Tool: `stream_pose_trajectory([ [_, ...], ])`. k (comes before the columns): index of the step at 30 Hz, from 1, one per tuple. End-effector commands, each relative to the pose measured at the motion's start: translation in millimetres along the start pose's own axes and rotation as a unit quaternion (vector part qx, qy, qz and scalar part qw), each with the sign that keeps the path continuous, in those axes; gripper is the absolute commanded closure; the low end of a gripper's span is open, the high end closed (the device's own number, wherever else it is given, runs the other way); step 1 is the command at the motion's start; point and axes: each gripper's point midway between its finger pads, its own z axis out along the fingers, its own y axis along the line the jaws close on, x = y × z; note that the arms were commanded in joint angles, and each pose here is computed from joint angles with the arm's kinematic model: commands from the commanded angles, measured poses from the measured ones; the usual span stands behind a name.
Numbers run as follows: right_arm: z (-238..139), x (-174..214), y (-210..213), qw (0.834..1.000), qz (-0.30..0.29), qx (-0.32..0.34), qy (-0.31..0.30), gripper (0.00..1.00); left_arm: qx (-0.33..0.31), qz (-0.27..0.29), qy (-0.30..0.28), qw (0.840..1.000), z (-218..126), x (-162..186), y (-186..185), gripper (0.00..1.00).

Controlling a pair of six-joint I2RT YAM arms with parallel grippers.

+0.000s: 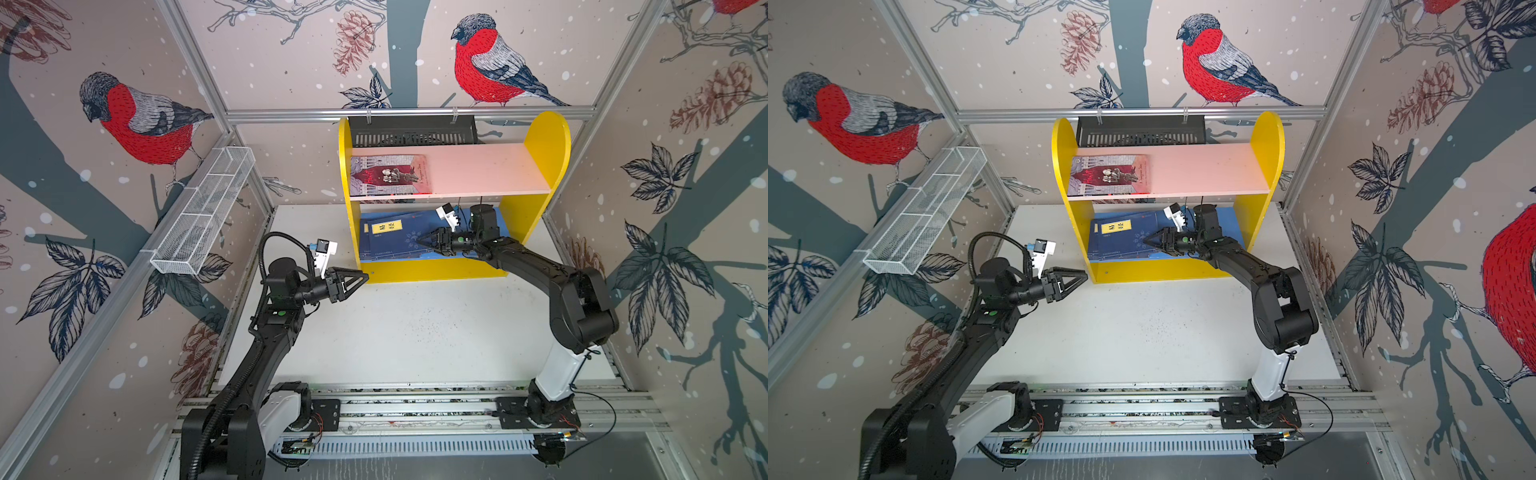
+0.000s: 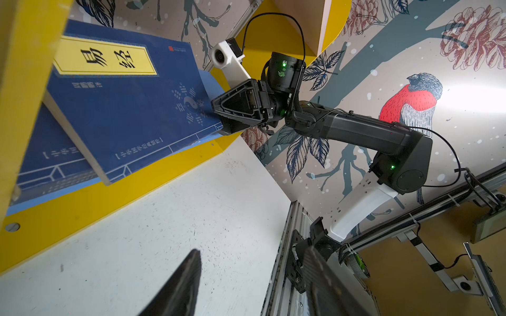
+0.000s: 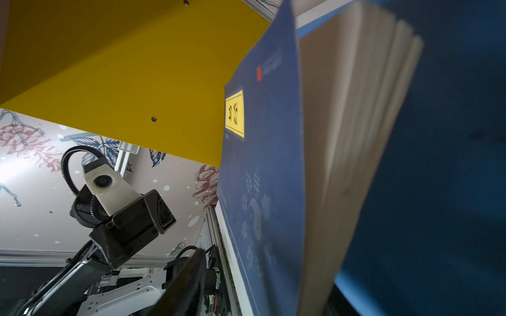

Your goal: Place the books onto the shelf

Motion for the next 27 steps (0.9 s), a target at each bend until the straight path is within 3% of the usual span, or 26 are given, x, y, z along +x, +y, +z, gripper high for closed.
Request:
stream_pose_trajectory([
  [1, -3, -2, -10, 0.999, -0.012, 0.04, -0.011, 0.38, 0.0, 0.018, -0.008, 1.0, -1, -4, -2, 0.4],
  [10, -13, -17, -16, 0.994, -0.022, 0.089, -0.052, 0.3, -0.118, 0.045, -0.014, 0.992, -5, -12, 37, 0.39],
  [17, -30, -27, -20, 0.984, -0.043, 0.147, -0.092, 0.3, -0.223, 0.09, -0.007, 0.971, -17, -18, 68, 0.4],
  [27, -32, -28, -5, 0.981, -0.066, 0.147, -0.109, 0.33, -0.252, 0.143, 0.018, 0.957, -17, -11, 85, 0.4],
])
